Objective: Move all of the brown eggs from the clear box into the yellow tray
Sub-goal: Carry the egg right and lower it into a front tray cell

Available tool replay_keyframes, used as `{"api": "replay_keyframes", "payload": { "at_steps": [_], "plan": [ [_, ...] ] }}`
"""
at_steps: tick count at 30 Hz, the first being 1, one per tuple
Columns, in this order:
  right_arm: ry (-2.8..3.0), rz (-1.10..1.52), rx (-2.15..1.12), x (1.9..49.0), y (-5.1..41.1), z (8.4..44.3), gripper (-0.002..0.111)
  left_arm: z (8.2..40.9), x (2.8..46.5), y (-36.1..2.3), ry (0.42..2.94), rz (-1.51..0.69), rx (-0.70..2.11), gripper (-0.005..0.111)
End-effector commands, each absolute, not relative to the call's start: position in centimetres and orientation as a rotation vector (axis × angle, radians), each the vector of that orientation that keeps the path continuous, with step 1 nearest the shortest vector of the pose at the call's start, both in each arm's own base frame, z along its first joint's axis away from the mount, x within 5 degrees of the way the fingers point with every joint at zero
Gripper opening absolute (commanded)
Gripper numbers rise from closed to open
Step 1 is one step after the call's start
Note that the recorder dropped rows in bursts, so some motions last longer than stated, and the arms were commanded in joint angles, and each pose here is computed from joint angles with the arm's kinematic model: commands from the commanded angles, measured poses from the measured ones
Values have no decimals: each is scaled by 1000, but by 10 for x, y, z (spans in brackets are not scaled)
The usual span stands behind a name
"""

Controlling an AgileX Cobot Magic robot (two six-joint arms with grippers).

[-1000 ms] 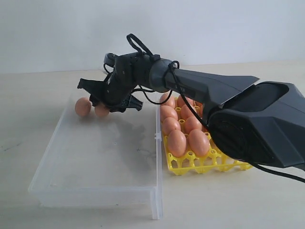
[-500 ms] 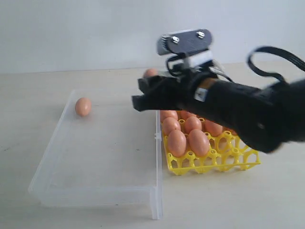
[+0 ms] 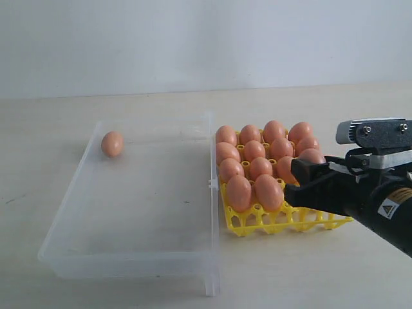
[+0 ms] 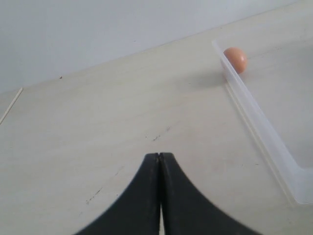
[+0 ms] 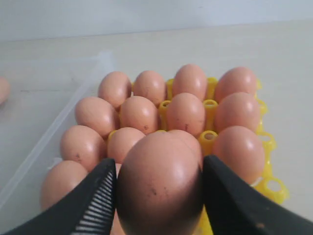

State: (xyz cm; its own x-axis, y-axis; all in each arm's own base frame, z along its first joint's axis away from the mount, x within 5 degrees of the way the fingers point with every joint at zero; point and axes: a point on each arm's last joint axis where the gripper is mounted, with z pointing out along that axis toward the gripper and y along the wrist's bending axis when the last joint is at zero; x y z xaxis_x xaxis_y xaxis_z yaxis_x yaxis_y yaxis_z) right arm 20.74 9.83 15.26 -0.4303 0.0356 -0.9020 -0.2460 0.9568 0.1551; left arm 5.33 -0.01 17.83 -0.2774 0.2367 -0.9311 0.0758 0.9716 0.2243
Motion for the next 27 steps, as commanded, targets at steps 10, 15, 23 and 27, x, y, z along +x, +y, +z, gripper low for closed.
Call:
{"api": "replay_keyframes", "payload": {
  "at_steps": [10, 15, 23, 27],
  "plan": [
    [2056, 374, -104, 235, 105, 128, 0, 181, 53, 0, 1834, 154, 223, 0],
    [2097, 363, -97, 236, 105, 120, 0, 181, 53, 0, 1834, 154, 223, 0],
    [2127, 350, -101, 236, 105, 111, 4, 181, 53, 0, 1834, 154, 223, 0],
    [2127, 350, -101, 236, 105, 111, 20, 181, 53, 0, 1834, 154, 223, 0]
  ]
}}
